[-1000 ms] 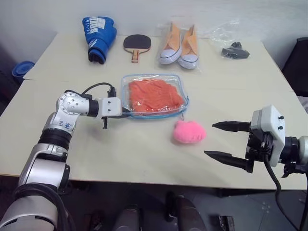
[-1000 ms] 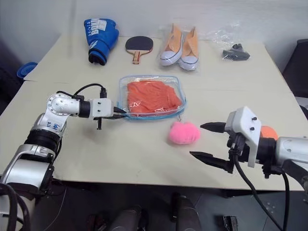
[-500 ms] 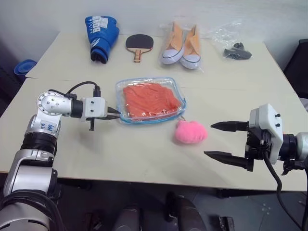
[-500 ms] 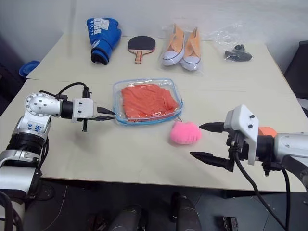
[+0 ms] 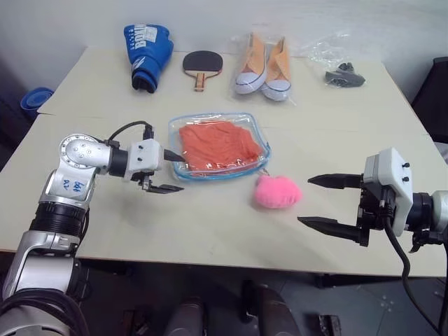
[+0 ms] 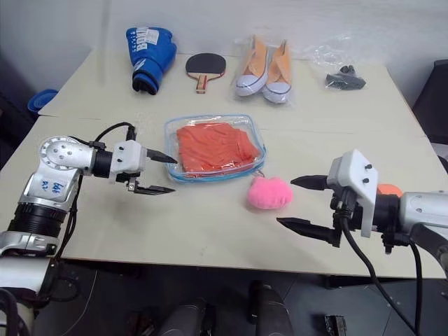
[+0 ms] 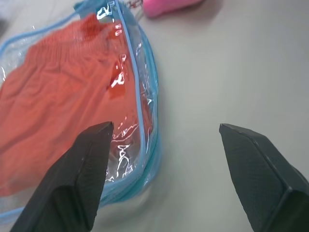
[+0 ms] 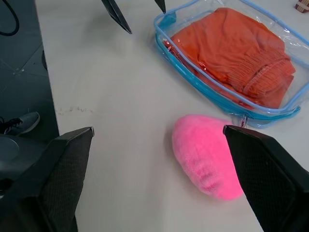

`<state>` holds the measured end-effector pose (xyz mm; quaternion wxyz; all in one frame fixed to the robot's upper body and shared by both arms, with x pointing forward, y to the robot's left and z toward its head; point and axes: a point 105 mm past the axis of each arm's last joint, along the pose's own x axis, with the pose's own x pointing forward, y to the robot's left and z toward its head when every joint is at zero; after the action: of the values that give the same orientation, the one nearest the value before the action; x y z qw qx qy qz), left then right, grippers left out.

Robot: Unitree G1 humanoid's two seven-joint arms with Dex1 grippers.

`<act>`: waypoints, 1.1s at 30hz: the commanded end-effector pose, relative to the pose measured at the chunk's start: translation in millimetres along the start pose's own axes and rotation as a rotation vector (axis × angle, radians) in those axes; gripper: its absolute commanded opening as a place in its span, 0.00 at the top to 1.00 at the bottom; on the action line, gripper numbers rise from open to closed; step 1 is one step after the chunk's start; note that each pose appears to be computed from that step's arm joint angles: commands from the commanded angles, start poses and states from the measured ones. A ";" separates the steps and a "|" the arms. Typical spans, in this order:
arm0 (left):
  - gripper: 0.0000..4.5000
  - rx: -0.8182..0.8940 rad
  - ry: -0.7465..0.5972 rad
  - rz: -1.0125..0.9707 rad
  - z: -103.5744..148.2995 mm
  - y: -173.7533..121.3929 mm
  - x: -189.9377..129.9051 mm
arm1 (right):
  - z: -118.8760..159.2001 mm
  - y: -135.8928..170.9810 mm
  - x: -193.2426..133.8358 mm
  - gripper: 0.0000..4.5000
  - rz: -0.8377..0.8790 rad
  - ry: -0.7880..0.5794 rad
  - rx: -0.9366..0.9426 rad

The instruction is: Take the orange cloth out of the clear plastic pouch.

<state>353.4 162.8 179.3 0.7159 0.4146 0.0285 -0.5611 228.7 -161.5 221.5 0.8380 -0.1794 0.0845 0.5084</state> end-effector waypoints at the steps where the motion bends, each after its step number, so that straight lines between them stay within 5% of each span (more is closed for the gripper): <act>1: 0.21 0.065 0.044 0.064 -1.0 8.6 8.4 | 7.8 2.8 0.5 0.00 0.006 -0.014 -0.041; 7: 0.21 0.091 0.073 0.140 -7.3 17.3 21.8 | 6.0 4.0 3.2 0.00 0.004 -0.018 -0.033; 19: 0.99 0.184 0.051 0.016 -15.7 -0.8 12.6 | 6.2 4.6 3.6 0.00 0.008 -0.021 -0.025; 25: 0.99 0.316 0.082 -0.109 -32.4 -20.9 -7.9 | 4.9 5.5 1.2 0.00 0.028 -0.009 -0.017; 33: 0.99 0.302 0.058 -0.055 -27.0 2.9 -3.6 | 0.1 5.5 1.2 0.00 0.043 0.009 -0.013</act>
<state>362.6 189.2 157.9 0.6175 0.5439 -0.0084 -0.5681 224.7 -157.7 214.1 0.8259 -0.1669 0.1002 0.5291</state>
